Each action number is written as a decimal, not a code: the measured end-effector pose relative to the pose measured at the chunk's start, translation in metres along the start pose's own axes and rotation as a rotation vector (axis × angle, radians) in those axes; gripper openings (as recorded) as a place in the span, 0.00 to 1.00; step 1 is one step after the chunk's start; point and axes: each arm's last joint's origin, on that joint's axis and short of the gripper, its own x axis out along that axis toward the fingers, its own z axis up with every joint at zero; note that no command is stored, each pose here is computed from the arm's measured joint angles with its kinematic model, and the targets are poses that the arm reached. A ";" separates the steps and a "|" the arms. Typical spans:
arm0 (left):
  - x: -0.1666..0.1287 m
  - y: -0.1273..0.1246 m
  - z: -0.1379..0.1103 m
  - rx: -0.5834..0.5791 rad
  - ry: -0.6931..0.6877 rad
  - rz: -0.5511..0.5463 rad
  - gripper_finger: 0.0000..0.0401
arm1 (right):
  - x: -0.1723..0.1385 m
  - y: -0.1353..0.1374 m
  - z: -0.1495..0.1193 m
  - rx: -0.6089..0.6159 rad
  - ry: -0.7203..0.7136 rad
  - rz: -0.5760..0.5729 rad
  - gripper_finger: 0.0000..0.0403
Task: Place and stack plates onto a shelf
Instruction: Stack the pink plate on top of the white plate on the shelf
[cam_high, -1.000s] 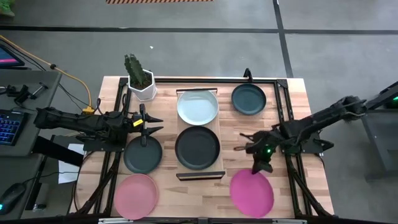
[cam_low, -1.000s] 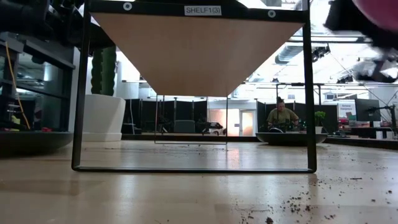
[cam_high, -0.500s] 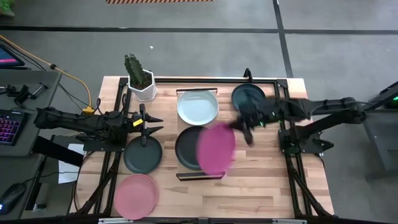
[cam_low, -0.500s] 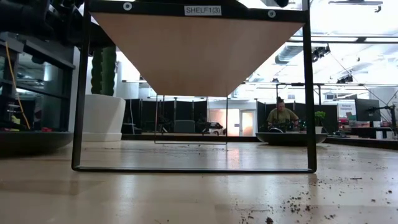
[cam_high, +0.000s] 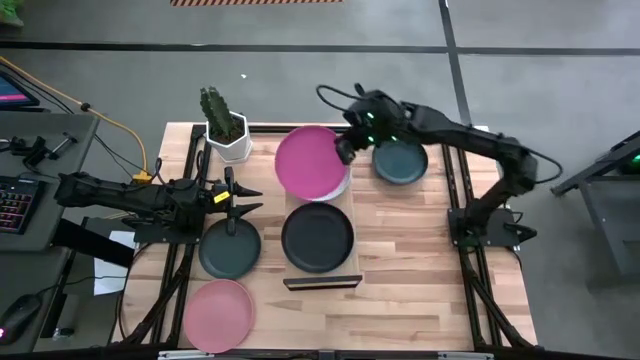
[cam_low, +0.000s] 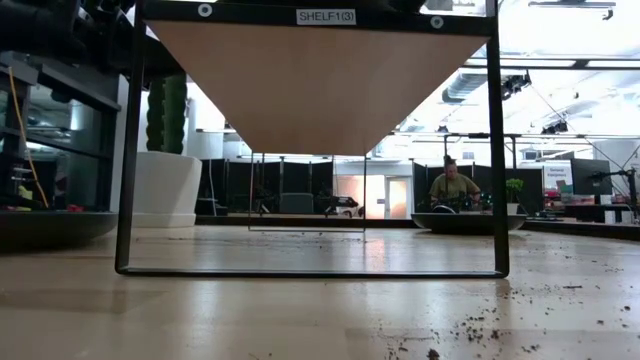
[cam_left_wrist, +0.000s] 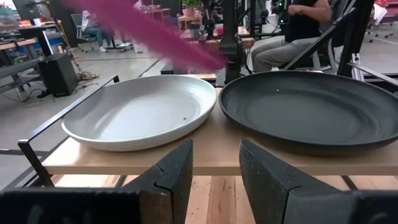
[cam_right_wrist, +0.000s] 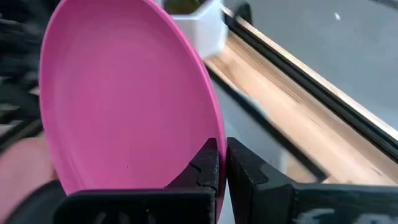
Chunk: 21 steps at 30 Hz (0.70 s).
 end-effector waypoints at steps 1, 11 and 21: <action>0.000 0.000 0.000 0.000 0.000 0.001 0.30 | 0.008 -0.006 0.003 0.006 0.025 -0.013 0.00; 0.000 0.000 -0.002 0.004 0.025 -0.001 0.30 | 0.021 -0.045 0.019 0.033 0.206 -0.037 0.00; 0.000 0.000 -0.003 0.004 0.030 -0.001 0.30 | 0.022 -0.043 0.017 0.020 0.235 0.032 0.00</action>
